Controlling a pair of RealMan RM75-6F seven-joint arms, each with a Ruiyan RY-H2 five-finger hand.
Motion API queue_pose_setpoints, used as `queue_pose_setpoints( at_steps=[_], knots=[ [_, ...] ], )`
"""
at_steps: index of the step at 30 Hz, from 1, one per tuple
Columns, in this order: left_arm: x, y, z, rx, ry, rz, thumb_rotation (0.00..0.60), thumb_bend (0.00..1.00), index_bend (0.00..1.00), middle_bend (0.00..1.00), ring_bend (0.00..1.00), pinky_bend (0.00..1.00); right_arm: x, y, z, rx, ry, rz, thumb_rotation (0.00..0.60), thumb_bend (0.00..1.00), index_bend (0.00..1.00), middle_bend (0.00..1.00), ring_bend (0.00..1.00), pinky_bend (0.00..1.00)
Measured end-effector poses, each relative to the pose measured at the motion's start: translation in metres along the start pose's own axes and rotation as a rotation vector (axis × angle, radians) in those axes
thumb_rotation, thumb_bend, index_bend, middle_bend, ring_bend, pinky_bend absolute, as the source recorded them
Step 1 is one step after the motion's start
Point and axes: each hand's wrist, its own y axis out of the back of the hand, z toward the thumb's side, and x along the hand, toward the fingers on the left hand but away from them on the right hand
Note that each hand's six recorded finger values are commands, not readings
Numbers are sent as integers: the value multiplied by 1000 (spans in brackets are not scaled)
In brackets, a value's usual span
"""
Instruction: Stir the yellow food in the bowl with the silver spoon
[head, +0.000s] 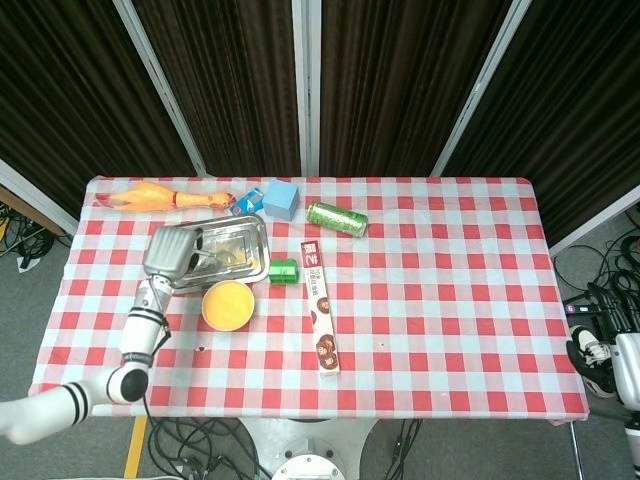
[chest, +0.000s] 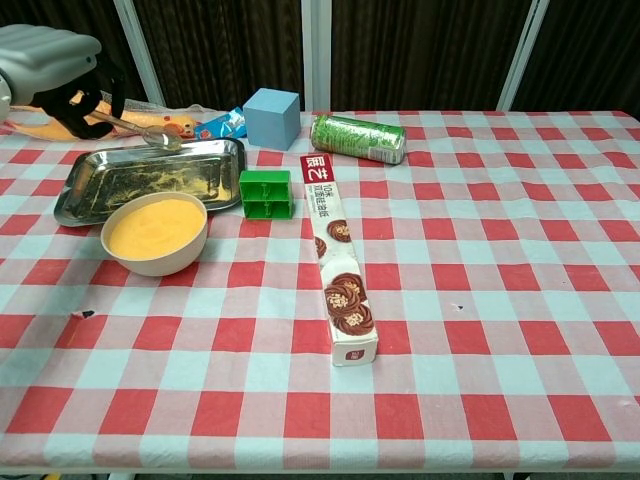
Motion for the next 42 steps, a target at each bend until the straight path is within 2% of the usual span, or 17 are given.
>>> queue_pose_setpoints(
  at_steps=[2,5,12,16,19,22,24,25,27,29,33,37,42],
  knots=[
    [10,-6,-7,-34,22,-39,600,447,624,892,878,955,0,0,-1,0,-3,1,600,292,0,116,0,0],
    [22,-11,-16,-65,56,-63,600,434,589,864,854,954,0,0,-3,0,-8,3,600,292,0,115,0,0],
    [38,-26,-22,-78,95,-113,600,412,453,778,781,953,-1,-3,-4,-2,-13,8,600,292,0,116,0,0],
    [37,-33,-22,-65,95,-126,600,389,365,680,669,952,-2,-3,-4,-2,-9,8,600,292,0,116,0,0],
    [36,-31,-24,-83,101,-116,600,383,336,592,590,938,-2,-2,-4,-2,-8,6,600,293,0,116,0,0],
    [32,-23,-32,-114,113,-89,600,383,335,536,515,856,-2,-1,-5,0,-10,5,600,293,0,116,0,0],
    [26,-15,-42,-119,125,-55,600,380,335,500,461,754,-2,-1,-6,1,-12,8,600,292,0,116,0,0],
    [23,-11,-47,-121,132,-38,600,378,335,474,424,668,-2,-1,-6,2,-14,11,600,292,0,116,0,0],
    [12,-3,-60,-127,147,6,600,366,334,434,374,532,-1,-2,-6,3,-15,19,600,292,0,112,0,0],
    [-4,5,-74,-129,163,51,600,335,329,391,330,443,-1,-3,-7,4,-17,32,600,290,0,98,0,0],
    [-41,13,-100,-85,175,132,600,224,305,313,254,322,-3,-6,-7,2,-15,56,600,245,0,76,0,0],
    [-92,11,-121,-32,166,169,600,175,298,292,235,279,-3,-10,-4,-2,-3,66,600,232,0,70,0,0],
    [-157,3,-136,-62,198,174,600,174,298,292,235,280,0,-16,-1,-11,3,67,600,234,0,72,0,0]
  ],
)
